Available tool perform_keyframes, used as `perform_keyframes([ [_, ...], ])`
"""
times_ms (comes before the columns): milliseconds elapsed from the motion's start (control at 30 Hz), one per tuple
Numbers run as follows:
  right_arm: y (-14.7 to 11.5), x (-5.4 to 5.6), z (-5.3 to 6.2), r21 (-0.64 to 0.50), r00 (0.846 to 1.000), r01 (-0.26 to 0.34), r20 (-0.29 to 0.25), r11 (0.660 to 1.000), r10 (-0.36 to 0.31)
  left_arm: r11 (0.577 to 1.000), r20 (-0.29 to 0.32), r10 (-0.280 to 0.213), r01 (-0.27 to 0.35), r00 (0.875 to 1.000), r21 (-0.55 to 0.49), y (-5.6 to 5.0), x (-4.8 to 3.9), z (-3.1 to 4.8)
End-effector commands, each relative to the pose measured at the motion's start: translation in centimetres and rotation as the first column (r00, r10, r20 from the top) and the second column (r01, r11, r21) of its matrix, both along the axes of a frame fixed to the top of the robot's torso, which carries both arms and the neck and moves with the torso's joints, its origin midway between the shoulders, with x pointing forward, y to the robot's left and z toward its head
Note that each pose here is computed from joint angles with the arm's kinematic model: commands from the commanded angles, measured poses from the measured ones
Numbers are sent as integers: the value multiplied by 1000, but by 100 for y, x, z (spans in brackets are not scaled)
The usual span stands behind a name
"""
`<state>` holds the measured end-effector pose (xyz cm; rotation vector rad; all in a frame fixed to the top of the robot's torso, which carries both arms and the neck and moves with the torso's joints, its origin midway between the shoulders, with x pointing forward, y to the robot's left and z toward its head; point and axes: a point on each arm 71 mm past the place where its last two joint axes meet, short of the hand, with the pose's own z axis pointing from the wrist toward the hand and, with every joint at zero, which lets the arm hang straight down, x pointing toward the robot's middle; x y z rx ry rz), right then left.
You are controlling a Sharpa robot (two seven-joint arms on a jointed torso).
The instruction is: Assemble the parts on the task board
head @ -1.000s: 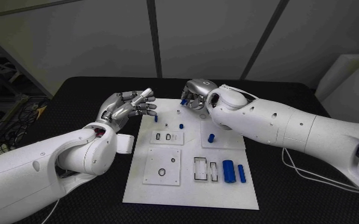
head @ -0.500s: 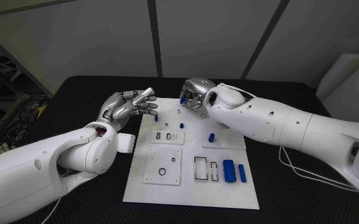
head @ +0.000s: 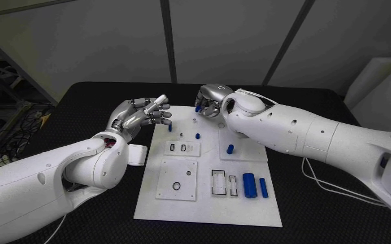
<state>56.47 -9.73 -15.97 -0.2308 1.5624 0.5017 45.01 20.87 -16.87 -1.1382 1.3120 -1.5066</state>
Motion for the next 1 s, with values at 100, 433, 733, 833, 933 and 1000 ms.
perform_keyframes([
  [100,-21,-12,-82,-38,999,2,-47,999,-4,1000,7,-11,11,1000,-4,-2,2,14],
  [433,-52,-16,-64,-26,1000,12,-28,1000,-13,1000,6,-7,7,1000,-1,14,3,13],
  [733,-70,-2,-53,-14,1000,27,-13,1000,-27,1000,6,-5,5,1000,0,24,2,14],
  [833,-67,-2,-48,-8,1000,27,-8,1000,-27,1000,5,-5,5,1000,0,26,2,13],
  [933,-71,-8,-36,3,1000,26,2,1000,-26,1000,5,-4,4,1000,1,31,3,13],
  [1000,-98,-26,-16,19,1000,23,17,1000,-23,1000,5,-3,3,1000,2,36,3,13],
])
